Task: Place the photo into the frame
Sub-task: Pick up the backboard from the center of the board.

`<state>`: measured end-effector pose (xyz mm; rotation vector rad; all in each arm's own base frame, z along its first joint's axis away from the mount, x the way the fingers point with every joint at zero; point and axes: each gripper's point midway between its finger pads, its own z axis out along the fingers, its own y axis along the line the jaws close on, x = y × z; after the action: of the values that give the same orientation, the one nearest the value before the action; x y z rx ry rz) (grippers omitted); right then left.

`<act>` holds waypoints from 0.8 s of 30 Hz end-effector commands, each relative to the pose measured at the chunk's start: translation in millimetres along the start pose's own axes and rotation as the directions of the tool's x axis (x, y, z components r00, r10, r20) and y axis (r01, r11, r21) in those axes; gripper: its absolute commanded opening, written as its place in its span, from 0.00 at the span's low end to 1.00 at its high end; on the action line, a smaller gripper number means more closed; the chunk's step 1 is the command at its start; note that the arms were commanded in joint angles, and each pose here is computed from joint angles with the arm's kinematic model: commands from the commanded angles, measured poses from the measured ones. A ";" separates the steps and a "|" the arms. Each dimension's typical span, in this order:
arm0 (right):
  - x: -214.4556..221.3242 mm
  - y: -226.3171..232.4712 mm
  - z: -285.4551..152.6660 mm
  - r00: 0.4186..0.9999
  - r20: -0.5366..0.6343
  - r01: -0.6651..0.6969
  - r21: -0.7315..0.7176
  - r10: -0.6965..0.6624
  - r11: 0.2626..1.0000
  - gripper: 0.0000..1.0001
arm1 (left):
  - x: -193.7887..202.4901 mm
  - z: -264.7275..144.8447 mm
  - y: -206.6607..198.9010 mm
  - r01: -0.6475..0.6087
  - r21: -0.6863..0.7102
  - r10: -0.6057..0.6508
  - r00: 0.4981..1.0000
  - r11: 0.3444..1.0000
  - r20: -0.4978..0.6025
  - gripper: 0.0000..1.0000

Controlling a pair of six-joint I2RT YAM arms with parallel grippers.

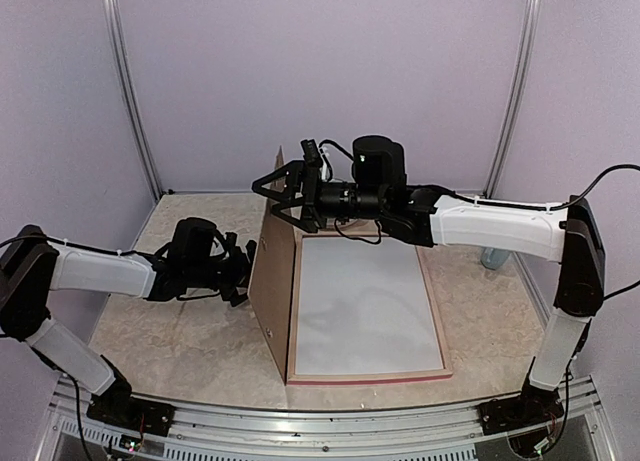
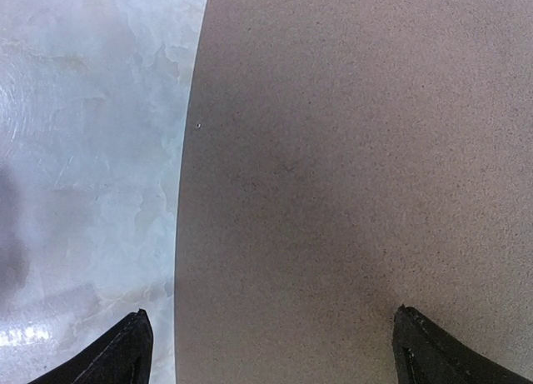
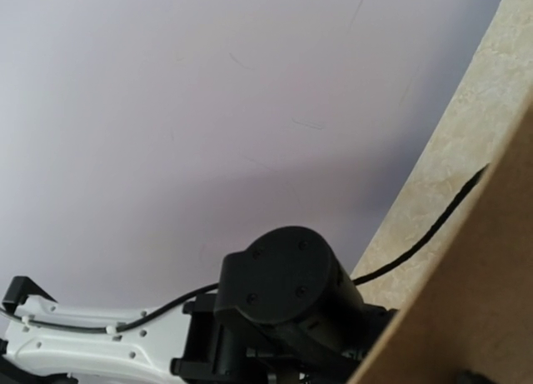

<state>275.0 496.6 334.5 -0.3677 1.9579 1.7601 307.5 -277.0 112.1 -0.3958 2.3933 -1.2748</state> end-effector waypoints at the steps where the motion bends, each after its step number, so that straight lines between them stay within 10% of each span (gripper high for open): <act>1: 2.6 6.6 4.1 1.000 -0.011 0.021 -0.030 -0.021 0.999 0.99 | -3.1 -5.0 -33.4 -0.038 0.087 0.038 0.999 0.995 0.003 0.99; 24: 8.7 -10.3 -1.5 1.000 -0.012 -0.005 -0.009 0.005 1.000 0.99 | -56.6 -65.1 -117.8 -0.145 0.223 0.110 0.980 0.964 0.165 0.99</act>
<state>273.7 495.3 315.7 -0.3637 1.9912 1.7511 339.3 -270.8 228.2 -0.2919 2.1234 -1.3713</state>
